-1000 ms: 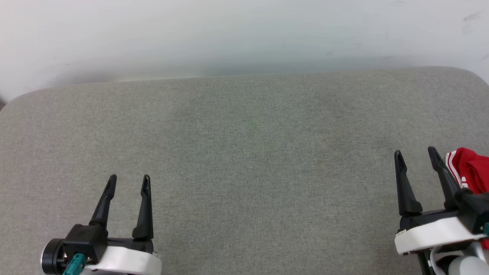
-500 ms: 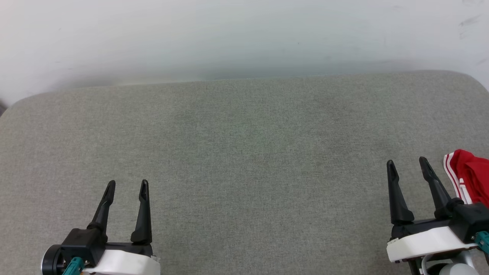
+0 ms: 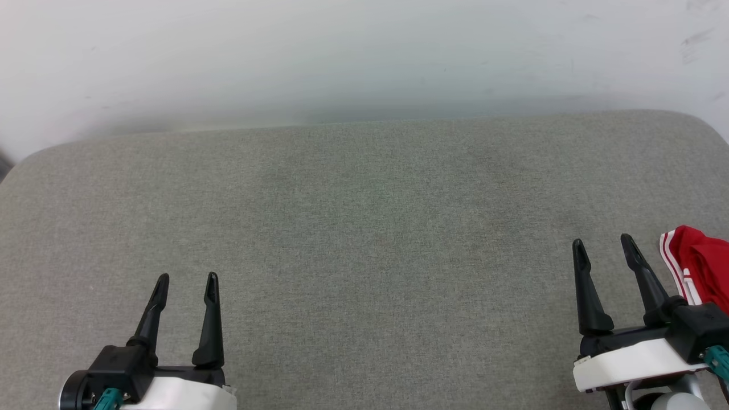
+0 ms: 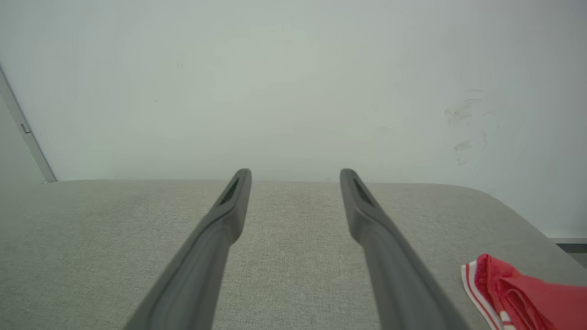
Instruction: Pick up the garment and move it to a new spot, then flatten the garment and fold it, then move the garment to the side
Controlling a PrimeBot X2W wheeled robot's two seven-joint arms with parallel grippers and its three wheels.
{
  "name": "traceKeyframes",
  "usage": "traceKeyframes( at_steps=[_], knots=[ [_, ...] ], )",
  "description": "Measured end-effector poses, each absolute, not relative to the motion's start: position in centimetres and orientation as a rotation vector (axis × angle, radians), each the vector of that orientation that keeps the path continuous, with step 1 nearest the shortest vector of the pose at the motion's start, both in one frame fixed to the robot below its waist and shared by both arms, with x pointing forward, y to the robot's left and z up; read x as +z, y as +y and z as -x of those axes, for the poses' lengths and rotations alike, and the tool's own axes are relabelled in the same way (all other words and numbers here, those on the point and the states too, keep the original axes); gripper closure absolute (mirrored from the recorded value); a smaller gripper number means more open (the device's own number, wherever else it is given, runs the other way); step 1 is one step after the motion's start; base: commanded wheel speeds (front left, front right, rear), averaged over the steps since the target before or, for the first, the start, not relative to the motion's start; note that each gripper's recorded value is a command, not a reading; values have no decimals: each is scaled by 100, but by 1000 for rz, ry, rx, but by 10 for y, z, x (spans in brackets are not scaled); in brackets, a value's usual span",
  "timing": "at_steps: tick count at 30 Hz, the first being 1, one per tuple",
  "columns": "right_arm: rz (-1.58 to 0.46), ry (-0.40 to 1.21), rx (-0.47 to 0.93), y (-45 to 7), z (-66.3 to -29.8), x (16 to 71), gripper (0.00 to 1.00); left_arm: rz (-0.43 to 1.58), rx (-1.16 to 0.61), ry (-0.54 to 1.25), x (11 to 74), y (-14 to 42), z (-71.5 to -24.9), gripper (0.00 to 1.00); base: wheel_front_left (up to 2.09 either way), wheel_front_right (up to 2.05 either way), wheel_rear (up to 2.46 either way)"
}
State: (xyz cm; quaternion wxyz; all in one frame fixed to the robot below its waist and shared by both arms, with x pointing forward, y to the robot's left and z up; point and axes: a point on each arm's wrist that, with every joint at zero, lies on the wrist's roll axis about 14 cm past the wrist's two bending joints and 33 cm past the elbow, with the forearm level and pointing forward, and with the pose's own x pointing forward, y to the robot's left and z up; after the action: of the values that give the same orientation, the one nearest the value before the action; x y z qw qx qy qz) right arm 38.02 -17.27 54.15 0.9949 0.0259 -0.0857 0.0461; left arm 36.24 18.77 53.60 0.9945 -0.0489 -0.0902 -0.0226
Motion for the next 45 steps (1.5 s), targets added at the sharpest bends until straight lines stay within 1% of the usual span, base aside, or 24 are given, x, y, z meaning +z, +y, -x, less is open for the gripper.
traceKeyframes(
  at_steps=[3,4,9,29,31,45],
  knots=[
    [-55,-173,94,-172,-380,542,0,107,-42,-194,540,188,-362,0,0,0,0],
    [-55,-164,94,-172,-380,539,100,109,-42,-187,538,188,-362,100,0,0,0],
    [-78,-102,90,-172,-375,520,100,138,-32,-125,519,189,-359,100,0,0,0],
    [-465,-42,28,-184,-376,507,100,507,21,-60,505,197,-364,100,0,0,0],
    [-545,-33,18,-186,-377,506,100,587,30,-47,502,198,-365,100,0,0,0],
    [-753,-10,-4,-190,-379,502,100,786,43,-28,499,200,-371,100,0,0,0]
  ],
)
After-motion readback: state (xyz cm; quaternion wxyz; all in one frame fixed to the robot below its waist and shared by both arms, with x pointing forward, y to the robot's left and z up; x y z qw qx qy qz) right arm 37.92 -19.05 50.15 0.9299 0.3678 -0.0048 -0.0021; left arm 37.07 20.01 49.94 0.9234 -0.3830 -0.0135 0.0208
